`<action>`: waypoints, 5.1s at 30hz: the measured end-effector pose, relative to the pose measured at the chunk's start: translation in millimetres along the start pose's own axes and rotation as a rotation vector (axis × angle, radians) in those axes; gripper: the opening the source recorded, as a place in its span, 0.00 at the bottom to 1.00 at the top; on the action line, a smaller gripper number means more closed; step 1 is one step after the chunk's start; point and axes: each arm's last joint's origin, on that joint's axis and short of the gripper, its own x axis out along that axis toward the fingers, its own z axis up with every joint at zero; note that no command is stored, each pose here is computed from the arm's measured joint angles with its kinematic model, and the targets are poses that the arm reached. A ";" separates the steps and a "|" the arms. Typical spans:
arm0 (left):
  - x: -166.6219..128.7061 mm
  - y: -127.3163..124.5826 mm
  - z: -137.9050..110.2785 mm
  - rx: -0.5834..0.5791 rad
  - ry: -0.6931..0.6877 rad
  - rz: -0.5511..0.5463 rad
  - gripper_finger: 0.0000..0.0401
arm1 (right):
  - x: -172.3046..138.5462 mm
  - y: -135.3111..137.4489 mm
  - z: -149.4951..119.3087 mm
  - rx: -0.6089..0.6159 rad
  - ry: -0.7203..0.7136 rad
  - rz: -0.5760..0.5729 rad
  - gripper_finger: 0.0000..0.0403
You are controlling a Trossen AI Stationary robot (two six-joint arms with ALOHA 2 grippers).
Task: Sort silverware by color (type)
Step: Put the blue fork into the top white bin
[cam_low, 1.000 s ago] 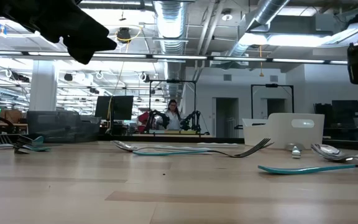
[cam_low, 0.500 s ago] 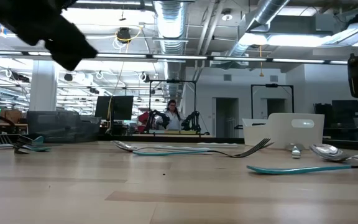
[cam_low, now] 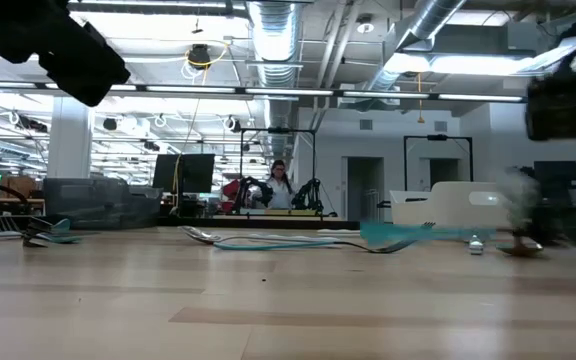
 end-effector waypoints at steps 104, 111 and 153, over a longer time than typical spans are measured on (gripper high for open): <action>6.3 53.3 -40.8 -0.704 0.531 0.933 0.36 | 19.5 5.4 107.2 -0.258 -0.573 -0.300 0.45; 12.2 54.5 -54.2 -0.696 0.608 0.990 0.35 | 20.3 4.3 106.0 -0.266 -0.558 -0.306 0.45; 84.1 8.8 40.8 0.066 0.167 0.262 0.00 | 31.6 74.1 125.8 -0.641 -0.675 0.227 0.61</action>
